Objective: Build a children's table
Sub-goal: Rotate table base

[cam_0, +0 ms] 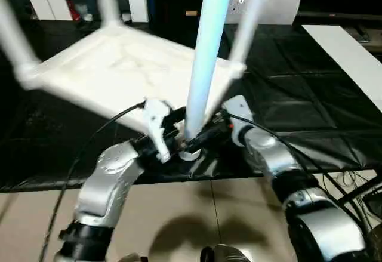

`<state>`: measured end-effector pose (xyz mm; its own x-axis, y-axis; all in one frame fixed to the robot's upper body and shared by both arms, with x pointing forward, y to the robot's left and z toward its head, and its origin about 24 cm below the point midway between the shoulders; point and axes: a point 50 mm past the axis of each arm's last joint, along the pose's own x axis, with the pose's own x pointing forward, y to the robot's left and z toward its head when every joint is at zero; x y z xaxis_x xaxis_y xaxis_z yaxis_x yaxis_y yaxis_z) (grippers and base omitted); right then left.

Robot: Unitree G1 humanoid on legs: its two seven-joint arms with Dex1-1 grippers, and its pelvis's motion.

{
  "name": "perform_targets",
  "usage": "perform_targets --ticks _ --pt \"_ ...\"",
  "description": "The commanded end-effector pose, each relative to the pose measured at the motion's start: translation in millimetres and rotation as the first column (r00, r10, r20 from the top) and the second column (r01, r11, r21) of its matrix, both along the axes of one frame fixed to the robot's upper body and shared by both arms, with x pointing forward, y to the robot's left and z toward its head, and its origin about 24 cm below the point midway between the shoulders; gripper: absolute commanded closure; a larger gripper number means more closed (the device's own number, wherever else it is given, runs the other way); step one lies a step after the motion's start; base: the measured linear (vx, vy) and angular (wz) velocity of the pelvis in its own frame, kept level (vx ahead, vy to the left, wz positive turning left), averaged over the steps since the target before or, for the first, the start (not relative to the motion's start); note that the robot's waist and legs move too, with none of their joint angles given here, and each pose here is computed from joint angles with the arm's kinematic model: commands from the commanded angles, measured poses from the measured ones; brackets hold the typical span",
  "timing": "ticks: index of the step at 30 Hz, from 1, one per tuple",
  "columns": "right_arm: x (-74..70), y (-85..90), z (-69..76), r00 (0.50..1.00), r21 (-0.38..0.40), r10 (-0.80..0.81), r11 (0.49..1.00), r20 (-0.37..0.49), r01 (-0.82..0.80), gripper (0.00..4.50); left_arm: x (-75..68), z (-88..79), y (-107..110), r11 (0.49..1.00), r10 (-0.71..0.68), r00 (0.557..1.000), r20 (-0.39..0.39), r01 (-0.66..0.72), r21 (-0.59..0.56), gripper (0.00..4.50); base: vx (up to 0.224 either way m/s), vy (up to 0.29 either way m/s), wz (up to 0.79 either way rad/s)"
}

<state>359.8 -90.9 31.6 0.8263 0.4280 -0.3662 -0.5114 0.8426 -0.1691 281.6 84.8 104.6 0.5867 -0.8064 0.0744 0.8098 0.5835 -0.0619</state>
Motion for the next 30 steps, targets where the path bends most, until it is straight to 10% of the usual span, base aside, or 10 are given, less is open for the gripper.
perform_targets --ticks 1,14,22,30 --pt "5.2 8.3 12.0 0.998 0.003 0.018 1.000 0.064 -0.019 0.00 3.8 -0.3 -8 0.999 0.010 1.000 0.023 -0.011 0.036 0.07 0.000 0.000 0.00" --pt "2.6 -63.4 6.7 0.984 0.002 -0.152 0.988 0.092 0.153 0.00 25.5 6.7 12 0.994 -0.015 0.993 0.119 0.002 0.109 0.07 0.000 0.000 0.00" --pt "-20.3 -97.0 5.0 0.983 0.006 -0.138 0.990 0.117 0.139 0.00 74.6 16.1 32 0.932 0.179 0.959 0.221 -0.238 0.274 0.07 0.000 0.000 0.00" --pt "-39.1 -93.2 19.6 0.978 0.111 -0.106 0.990 0.177 0.087 0.00 57.6 13.1 12 0.985 0.130 0.974 0.184 -0.149 0.089 0.07 0.000 0.000 0.00"
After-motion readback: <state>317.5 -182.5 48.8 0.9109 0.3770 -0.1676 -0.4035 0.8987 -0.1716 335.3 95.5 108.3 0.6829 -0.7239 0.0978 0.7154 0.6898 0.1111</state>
